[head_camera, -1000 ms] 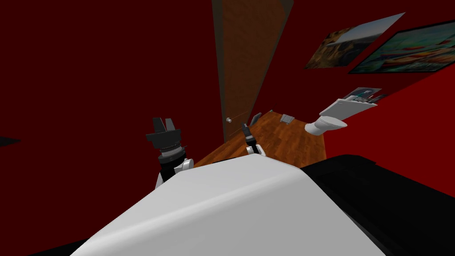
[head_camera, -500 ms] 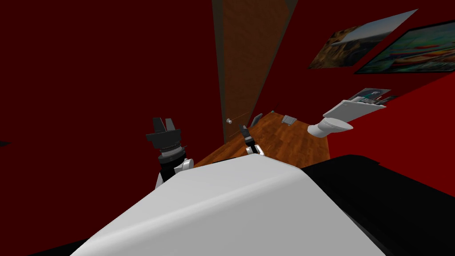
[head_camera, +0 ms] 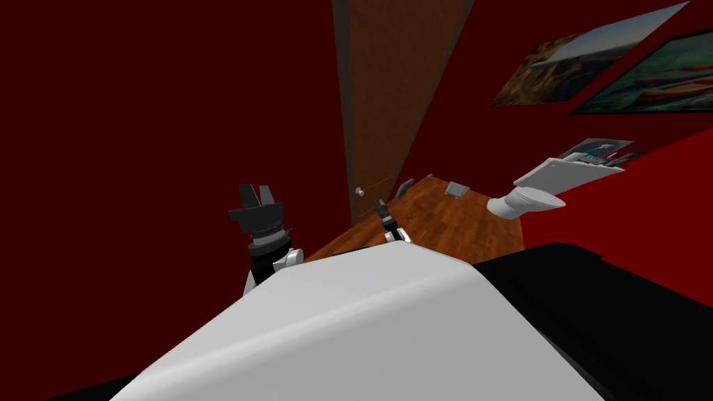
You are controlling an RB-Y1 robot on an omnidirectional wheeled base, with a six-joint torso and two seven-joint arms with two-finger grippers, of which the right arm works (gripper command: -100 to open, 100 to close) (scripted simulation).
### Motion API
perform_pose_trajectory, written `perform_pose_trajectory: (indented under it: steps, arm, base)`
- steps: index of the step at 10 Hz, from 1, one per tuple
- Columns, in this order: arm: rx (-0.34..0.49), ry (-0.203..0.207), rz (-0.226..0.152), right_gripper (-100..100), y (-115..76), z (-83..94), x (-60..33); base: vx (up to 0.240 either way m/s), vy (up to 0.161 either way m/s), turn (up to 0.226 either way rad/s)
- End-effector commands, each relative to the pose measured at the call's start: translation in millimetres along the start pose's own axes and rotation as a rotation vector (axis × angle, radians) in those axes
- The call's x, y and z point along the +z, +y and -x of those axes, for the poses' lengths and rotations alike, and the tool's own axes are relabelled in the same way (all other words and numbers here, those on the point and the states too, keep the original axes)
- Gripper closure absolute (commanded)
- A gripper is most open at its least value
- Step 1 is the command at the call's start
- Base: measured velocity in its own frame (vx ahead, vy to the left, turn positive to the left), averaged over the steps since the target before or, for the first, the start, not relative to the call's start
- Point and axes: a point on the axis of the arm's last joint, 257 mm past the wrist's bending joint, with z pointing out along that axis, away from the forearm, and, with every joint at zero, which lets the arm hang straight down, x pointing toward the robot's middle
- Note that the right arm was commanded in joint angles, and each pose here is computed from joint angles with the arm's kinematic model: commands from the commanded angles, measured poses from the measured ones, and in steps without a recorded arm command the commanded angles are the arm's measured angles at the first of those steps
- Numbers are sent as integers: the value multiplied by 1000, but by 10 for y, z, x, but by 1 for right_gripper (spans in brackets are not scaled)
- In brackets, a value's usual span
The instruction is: Pull the door open
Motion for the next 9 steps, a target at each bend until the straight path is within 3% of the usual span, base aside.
perform_pose_trajectory:
  steps: [1,9]
  arm:
    - [-54,33,0,-100,-59,-144,-54]
    - [-238,149,20,-100,-262,-674,-237]
  base:
    - [68,-38,45]
    - [69,-38,37]
